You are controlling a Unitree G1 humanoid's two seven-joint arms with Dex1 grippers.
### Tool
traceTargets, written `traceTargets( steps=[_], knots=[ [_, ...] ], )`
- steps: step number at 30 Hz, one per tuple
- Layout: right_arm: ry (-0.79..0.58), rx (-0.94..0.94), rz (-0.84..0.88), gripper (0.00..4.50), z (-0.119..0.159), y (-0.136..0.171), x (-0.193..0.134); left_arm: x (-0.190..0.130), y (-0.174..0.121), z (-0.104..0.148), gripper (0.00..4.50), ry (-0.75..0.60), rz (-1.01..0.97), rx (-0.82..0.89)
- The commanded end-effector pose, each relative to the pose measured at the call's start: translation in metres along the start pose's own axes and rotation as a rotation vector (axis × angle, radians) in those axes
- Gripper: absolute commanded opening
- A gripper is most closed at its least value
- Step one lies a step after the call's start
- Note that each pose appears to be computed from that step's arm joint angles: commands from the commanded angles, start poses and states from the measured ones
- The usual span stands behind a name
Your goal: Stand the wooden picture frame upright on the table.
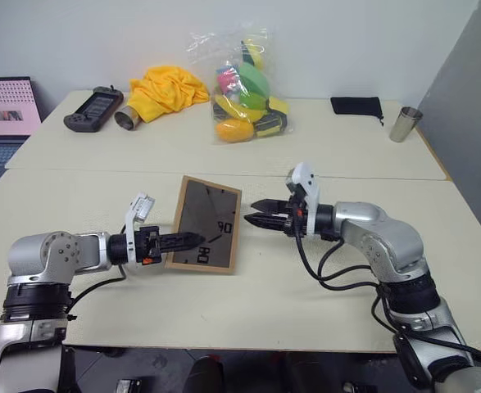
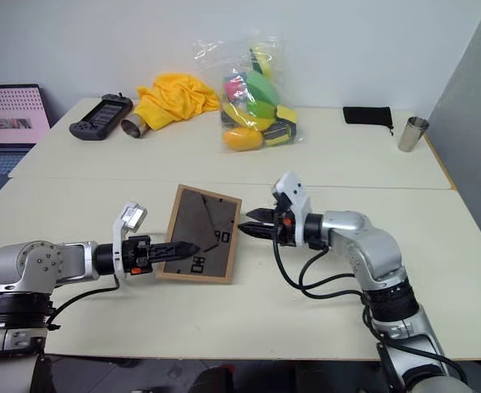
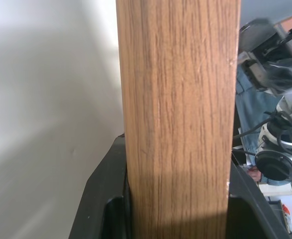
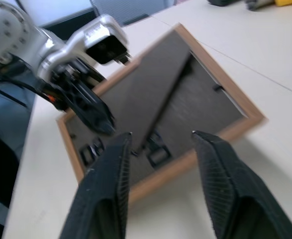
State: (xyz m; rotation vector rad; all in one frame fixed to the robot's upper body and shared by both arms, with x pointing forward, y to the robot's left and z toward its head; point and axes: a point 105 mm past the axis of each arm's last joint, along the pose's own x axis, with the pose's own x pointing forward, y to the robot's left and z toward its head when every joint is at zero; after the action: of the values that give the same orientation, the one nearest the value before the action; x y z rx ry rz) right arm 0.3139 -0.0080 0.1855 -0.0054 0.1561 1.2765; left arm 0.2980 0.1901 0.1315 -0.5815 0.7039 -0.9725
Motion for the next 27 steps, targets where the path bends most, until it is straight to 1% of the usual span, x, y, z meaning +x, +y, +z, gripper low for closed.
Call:
traceTargets(
  steps=[1, 2, 4, 7, 10, 14, 17, 20, 23, 25, 27],
  knots=[
    [-0.026, 0.011, 0.005, 3.02, 0.014, -0.001, 0.018, -0.001, -0.019, 0.018, 1.29, -0.055, -0.065, 0.086],
    [-0.024, 0.012, -0.003, 3.22, 0.014, -0.003, 0.024, -0.001, -0.020, 0.019, 1.29, -0.057, -0.067, 0.089],
    [-0.012, -0.023, -0.006, 3.77, 0.013, -0.004, 0.034, 0.000, -0.021, 0.019, 1.29, -0.054, -0.071, 0.095],
    [-0.015, -0.033, -0.002, 4.43, 0.013, -0.002, 0.046, 0.001, -0.024, 0.017, 1.29, -0.045, -0.078, 0.104],
    [-0.018, -0.044, 0.023, 4.48, 0.013, 0.004, 0.052, 0.001, -0.025, 0.016, 1.29, -0.043, -0.079, 0.106],
    [-0.048, -0.035, 0.115, 4.48, 0.018, 0.023, 0.053, 0.001, -0.025, 0.016, 1.29, -0.045, -0.072, 0.104],
    [-0.092, 0.036, 0.289, 4.48, 0.027, 0.052, 0.038, -0.002, -0.023, 0.015, 1.29, -0.049, -0.062, 0.093],
    [-0.096, 0.098, 0.353, 4.48, 0.029, 0.059, 0.020, -0.004, -0.021, 0.013, 1.29, -0.048, -0.052, 0.086],
    [-0.071, 0.101, 0.338, 4.48, 0.025, 0.055, 0.008, -0.004, -0.020, 0.014, 1.29, -0.056, -0.050, 0.079],
    [-0.050, 0.093, 0.298, 4.48, 0.020, 0.048, 0.001, -0.005, -0.021, 0.013, 1.29, -0.061, -0.055, 0.073],
    [0.007, -0.025, 0.133, 4.48, 0.008, 0.020, -0.016, -0.005, -0.023, 0.012, 1.29, -0.066, -0.073, 0.033]
  ],
)
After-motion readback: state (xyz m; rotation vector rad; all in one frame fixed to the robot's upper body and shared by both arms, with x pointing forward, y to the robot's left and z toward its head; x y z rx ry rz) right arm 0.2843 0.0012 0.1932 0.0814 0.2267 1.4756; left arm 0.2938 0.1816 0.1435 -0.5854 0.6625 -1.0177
